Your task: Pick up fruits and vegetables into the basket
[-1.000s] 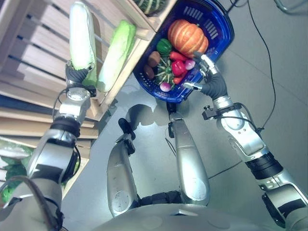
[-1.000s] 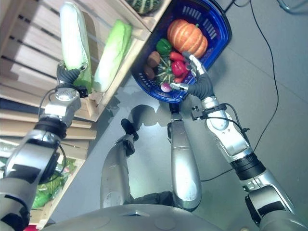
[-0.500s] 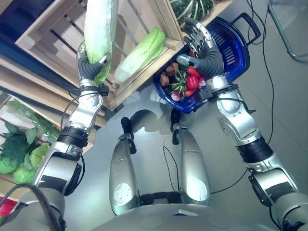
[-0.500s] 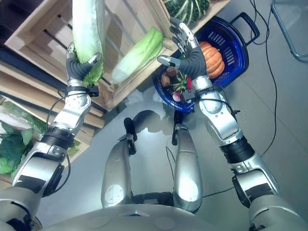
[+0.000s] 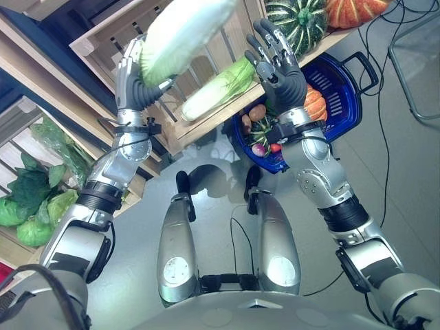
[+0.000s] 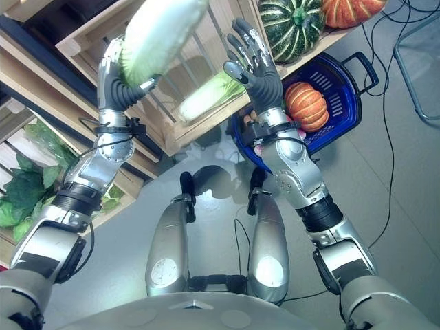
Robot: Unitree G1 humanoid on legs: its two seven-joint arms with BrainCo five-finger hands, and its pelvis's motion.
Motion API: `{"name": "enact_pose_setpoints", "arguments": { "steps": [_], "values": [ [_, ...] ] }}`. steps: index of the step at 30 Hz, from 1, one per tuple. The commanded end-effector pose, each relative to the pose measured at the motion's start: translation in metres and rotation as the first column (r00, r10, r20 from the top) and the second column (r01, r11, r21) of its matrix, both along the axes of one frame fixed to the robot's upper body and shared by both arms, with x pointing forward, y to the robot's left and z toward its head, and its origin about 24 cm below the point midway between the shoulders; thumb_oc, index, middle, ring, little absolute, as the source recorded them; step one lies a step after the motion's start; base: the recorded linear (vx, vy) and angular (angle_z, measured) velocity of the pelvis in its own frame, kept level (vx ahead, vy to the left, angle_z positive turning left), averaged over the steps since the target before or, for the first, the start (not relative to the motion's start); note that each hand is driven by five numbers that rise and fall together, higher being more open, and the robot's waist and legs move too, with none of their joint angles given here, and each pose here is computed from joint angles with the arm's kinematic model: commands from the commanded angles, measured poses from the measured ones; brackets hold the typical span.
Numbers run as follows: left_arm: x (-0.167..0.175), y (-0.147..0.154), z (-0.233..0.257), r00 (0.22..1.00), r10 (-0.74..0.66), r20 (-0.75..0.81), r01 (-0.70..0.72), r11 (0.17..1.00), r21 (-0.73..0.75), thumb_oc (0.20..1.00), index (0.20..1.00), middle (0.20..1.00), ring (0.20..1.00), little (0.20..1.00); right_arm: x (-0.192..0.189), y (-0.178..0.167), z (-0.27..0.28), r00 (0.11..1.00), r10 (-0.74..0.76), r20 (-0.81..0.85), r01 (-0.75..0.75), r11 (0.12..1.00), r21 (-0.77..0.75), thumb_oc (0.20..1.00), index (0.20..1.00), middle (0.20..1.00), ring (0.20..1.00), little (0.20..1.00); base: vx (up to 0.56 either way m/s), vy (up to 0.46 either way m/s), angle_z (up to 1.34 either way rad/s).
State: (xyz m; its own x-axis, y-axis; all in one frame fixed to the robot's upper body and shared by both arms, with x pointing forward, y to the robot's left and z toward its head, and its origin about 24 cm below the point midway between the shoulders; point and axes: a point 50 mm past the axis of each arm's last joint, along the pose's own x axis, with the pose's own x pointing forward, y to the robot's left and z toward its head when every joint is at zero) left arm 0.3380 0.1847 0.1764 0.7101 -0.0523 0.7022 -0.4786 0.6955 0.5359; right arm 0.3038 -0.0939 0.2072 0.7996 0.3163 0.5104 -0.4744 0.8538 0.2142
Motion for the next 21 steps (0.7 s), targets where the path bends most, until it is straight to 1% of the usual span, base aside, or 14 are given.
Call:
{"name": "enact_pose_setpoints", "arguments": {
  "steps": [1,6,12,17,21],
  "values": [
    [-0.02,-0.017,0.037,0.966,-0.112,0.235,0.08,0.987,0.141,0.2,0.2,0.2,0.2,0.2,-0.01,0.007,0.038,0.987,0.052,0.151,-0.068,0.992,0.106,1.0,1.0,1.0,1.0,1.0,0.03,-0.011,0.04],
    [-0.02,-0.025,0.035,0.966,-0.126,0.227,0.085,0.98,0.181,0.2,0.2,0.2,0.2,0.2,-0.006,0.008,0.037,0.993,0.041,0.107,-0.057,0.987,0.153,1.0,1.0,1.0,1.0,1.0,0.0,-0.003,0.01],
    [-0.022,-0.04,0.03,0.964,-0.131,0.232,0.074,0.968,0.238,0.2,0.2,0.2,0.2,0.2,0.004,0.004,0.024,0.999,-0.024,-0.039,0.033,0.968,0.248,1.0,1.0,1.0,1.0,1.0,-0.01,0.003,0.0],
    [-0.021,-0.049,0.025,0.971,-0.119,0.21,0.062,0.964,0.259,0.2,0.2,0.2,0.2,0.2,0.008,0.005,0.017,0.995,-0.038,-0.094,0.062,0.963,0.262,1.0,1.0,1.0,1.0,1.0,-0.01,0.015,0.0],
    [-0.02,-0.055,0.022,0.975,-0.099,0.2,0.034,0.952,0.304,0.2,0.2,0.2,0.2,0.2,0.009,0.008,0.014,0.992,-0.04,-0.117,0.069,0.964,0.255,1.0,1.0,1.0,1.0,1.0,-0.01,0.013,0.0]
  ]
}}
